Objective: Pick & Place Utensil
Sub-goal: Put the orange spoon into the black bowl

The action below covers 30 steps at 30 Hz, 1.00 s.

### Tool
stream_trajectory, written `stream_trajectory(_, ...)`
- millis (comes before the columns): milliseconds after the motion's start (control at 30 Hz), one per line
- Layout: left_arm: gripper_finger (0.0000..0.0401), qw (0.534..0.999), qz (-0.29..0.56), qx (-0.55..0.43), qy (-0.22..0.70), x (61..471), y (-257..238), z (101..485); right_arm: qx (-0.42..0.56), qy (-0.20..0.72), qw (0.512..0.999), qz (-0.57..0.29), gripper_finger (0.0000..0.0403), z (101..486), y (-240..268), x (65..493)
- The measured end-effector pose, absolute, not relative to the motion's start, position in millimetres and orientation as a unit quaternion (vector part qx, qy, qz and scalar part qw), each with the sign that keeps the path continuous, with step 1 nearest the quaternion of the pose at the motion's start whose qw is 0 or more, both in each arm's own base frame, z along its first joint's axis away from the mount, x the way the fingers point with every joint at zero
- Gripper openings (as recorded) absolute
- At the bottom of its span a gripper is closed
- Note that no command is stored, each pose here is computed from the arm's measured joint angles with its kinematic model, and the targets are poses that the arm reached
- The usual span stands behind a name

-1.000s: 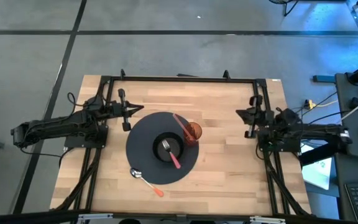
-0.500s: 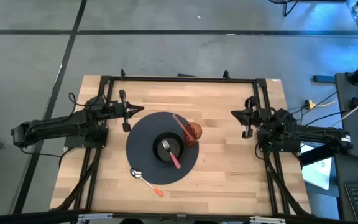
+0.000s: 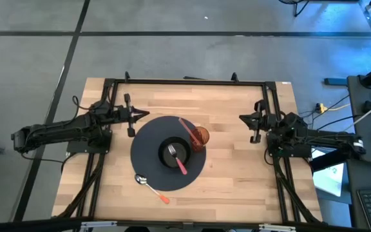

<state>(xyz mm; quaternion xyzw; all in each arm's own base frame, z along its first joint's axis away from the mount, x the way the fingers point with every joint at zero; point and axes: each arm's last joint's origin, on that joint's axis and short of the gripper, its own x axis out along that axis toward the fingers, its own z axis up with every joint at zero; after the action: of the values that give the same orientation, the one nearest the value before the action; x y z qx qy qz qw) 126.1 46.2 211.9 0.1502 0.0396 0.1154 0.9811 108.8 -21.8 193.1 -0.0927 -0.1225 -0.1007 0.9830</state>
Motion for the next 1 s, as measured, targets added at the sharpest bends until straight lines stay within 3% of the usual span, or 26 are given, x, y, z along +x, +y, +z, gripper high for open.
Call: stream_trajectory(1000, 0.0004, 0.99, 0.112, 0.03, 0.077, 128.0, 46.5, 201.5, -0.069, -0.126, 0.983, -0.115, 0.0021, 193.6, -22.7, 108.5)
